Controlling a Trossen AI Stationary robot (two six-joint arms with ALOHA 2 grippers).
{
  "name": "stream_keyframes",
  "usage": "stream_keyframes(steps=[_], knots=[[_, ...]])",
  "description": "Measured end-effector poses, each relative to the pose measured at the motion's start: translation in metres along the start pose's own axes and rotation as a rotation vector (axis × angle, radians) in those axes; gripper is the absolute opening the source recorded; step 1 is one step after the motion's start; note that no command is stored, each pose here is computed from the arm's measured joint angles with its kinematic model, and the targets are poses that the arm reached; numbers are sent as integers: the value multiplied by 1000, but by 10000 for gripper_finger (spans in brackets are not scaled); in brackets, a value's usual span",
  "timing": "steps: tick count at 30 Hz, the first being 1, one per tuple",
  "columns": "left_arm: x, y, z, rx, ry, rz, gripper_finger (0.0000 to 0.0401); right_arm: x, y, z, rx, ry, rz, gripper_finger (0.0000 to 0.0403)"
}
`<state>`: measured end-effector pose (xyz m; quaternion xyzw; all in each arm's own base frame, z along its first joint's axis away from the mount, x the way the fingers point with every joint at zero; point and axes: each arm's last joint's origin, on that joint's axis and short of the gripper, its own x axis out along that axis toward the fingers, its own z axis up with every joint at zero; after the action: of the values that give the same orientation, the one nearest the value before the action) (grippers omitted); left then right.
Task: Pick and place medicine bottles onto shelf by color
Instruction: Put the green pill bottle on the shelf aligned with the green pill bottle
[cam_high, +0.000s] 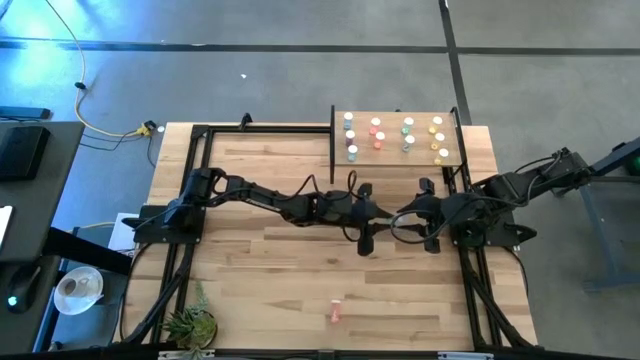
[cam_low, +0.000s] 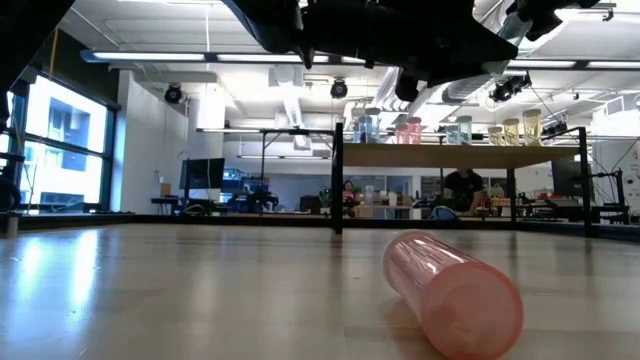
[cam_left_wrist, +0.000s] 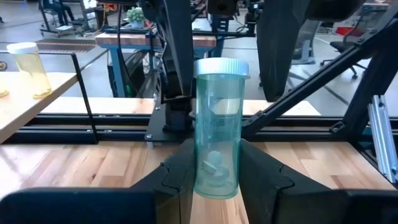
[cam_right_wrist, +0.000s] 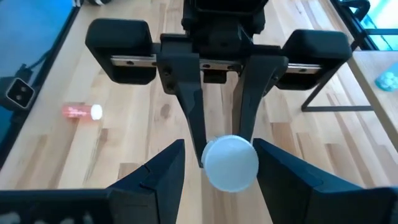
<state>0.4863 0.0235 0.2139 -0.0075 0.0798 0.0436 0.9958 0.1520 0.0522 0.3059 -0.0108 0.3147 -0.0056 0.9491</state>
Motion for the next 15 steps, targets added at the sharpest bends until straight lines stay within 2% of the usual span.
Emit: stream_keyframes(steps=[7,15], knots=[[0,1,0,18,1,3,93,0,0,0,2,5,-3,168],[0,1,0,18,1,3,104,0,0,0,2,5,-4,108]])
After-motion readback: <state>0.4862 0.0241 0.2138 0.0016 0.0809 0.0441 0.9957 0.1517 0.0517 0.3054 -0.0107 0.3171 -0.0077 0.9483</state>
